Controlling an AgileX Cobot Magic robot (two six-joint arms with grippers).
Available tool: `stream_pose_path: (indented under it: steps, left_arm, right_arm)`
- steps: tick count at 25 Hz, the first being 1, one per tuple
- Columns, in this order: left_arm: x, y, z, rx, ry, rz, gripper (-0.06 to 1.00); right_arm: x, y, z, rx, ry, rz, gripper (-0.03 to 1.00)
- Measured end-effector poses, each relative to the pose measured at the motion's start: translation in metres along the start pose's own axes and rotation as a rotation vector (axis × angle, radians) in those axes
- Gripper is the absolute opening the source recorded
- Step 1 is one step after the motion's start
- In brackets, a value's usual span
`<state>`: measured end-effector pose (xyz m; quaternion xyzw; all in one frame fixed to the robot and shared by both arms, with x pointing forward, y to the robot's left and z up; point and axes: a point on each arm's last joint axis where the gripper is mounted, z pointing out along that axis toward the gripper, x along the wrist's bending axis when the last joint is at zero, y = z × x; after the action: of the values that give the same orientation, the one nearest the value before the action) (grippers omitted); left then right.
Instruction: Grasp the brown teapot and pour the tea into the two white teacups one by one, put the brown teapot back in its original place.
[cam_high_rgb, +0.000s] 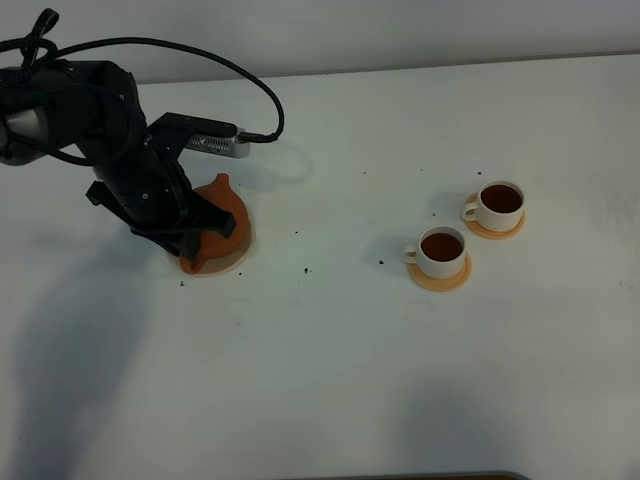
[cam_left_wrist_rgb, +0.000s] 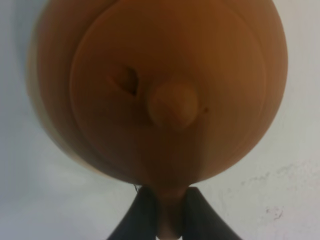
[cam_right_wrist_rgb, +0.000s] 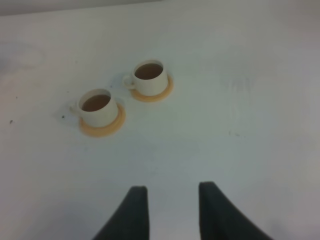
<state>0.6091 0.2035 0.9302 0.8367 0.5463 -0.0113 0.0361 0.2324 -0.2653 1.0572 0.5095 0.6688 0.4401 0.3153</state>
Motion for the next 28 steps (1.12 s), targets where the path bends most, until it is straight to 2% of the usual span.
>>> stream_pose_path:
  steps: [6,14,17,20,25,28]
  left_arm:
    - [0.000,-0.001,0.000,0.013,-0.003,0.001,0.14]
    - [0.000,-0.002,0.000,0.021,-0.005,0.002,0.37]
    - [-0.001,-0.003,-0.003,0.030,-0.008,0.004,0.41]
    - [-0.002,-0.005,-0.015,0.006,-0.004,0.009,0.43]
    - [-0.007,-0.013,-0.058,-0.076,0.009,0.016,0.43]
    - [-0.010,-0.025,-0.080,-0.069,0.005,0.021,0.43]
  right_arm:
    - [0.000,0.000,0.000,0.000,0.000,0.000,0.24]
    - [0.000,0.000,0.000,0.000,0.000,0.000,0.24]
    - [0.000,0.000,0.000,0.000,0.000,0.000,0.24]
    - [0.000,0.000,0.000,0.000,0.000,0.000,0.24]
    - [0.000,0.000,0.000,0.000,0.000,0.000,0.24]
    - [0.000,0.000,0.000,0.000,0.000,0.000,0.24]
